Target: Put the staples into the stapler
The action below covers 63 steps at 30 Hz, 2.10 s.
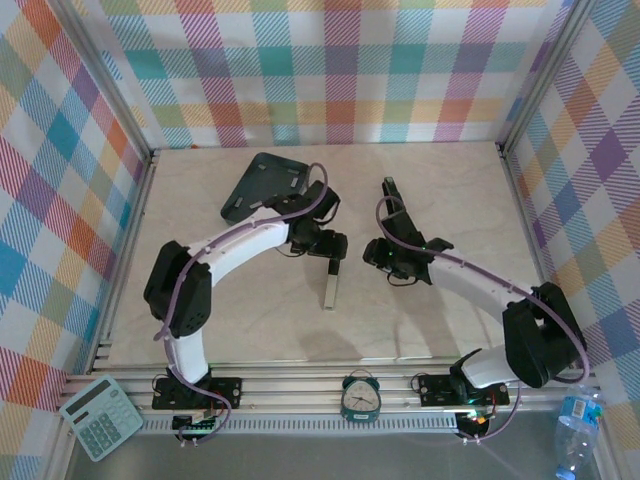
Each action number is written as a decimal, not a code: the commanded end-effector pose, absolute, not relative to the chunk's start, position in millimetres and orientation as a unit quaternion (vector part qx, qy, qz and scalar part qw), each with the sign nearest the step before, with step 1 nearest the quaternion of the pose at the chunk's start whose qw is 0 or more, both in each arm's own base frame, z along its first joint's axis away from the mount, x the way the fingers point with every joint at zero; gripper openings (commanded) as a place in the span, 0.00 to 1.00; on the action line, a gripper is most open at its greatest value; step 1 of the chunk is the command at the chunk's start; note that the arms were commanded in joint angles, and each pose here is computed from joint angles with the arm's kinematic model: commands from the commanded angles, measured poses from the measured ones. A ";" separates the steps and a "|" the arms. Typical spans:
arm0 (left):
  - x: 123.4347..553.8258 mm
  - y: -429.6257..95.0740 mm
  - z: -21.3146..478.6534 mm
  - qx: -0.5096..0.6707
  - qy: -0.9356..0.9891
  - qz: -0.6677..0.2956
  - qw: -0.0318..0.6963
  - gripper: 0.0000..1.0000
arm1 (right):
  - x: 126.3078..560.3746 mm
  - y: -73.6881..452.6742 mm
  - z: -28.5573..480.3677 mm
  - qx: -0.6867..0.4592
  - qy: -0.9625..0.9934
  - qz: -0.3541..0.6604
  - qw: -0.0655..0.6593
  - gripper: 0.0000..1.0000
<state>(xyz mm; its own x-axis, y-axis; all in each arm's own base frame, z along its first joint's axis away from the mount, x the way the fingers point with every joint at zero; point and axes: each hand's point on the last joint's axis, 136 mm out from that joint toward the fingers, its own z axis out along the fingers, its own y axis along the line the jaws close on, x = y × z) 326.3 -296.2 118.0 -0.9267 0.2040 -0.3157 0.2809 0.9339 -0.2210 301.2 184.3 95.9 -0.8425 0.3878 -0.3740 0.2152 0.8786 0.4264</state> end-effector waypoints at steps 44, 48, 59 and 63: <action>321.5 -334.0 139.6 0.299 0.894 -0.263 0.204 0.07 | 309.5 197.0 163.3 -0.049 0.893 0.245 0.375 0.51; 301.8 -334.3 158.9 0.387 0.828 -0.328 0.240 0.02 | 299.3 213.4 176.7 -0.156 0.865 0.264 0.398 0.52; 251.7 -333.9 201.7 0.566 0.652 -0.414 0.288 0.00 | 234.5 251.1 189.9 -0.424 0.741 0.341 0.395 0.54; 248.4 -332.1 209.9 0.585 0.630 -0.409 0.305 0.00 | 226.0 256.4 189.8 -0.439 0.733 0.363 0.372 0.54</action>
<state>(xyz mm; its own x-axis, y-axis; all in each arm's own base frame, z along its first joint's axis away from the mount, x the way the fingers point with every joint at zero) 258.4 -328.4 164.0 -0.2937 0.5643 -0.7716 0.9541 0.1238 -0.2726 238.8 246.8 177.3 -0.4106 -0.3509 -0.8416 -0.8536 0.4724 0.2195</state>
